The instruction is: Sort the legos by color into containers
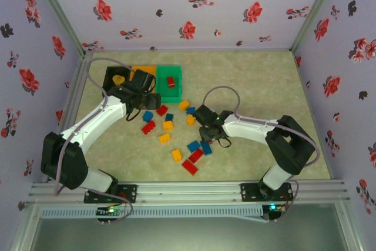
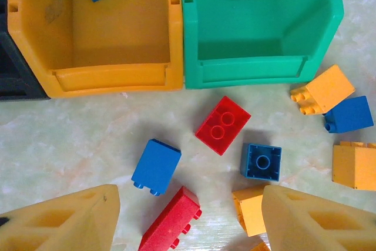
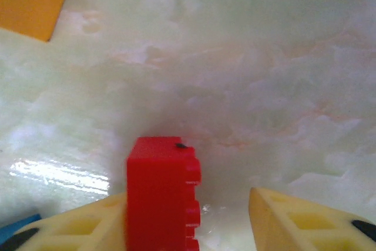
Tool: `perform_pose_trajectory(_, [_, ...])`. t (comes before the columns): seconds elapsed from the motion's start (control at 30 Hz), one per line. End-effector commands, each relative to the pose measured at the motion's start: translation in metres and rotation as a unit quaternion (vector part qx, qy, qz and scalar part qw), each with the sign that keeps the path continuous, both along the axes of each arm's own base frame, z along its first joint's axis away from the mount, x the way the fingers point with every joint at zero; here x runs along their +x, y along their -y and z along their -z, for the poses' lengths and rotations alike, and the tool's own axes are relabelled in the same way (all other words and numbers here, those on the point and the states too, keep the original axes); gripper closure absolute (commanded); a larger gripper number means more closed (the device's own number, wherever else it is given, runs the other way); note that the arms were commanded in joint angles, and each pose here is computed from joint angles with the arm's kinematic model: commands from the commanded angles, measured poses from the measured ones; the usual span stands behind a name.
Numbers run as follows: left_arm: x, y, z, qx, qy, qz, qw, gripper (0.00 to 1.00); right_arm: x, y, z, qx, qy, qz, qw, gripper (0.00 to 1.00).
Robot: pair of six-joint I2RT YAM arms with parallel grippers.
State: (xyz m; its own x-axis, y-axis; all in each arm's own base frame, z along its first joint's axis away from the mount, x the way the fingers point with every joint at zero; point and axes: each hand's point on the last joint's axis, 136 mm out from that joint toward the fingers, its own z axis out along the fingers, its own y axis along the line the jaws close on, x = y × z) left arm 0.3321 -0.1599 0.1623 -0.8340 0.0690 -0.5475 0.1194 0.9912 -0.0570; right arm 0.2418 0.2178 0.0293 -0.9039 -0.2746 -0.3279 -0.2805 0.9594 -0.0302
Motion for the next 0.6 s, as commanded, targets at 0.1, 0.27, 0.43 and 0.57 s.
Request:
perform_pose_trajectory(0.1, [0.003, 0.001, -0.009, 0.002, 0.009, -0.002, 1.0, 0.34, 0.008, -0.006, -0.003, 0.009, 0.001, 0.008, 1.0, 0.62])
perform_pose_trajectory(0.27, [0.003, 0.001, -0.008, 0.001, 0.009, -0.003, 1.0, 0.34, 0.01, -0.012, -0.004, 0.015, -0.003, 0.003, 1.0, 0.72])
perform_pose_trajectory(0.43, [0.001, 0.001, -0.008, -0.002, 0.008, -0.005, 1.0, 0.34, 0.023, -0.02, -0.022, 0.023, 0.02, -0.002, 1.0, 0.75])
perform_pose_trajectory(0.57, [-0.006, 0.004, -0.006, -0.009, 0.009, -0.004, 1.0, 0.35, 0.044, -0.035, -0.052, 0.042, 0.059, -0.011, 0.997, 0.76])
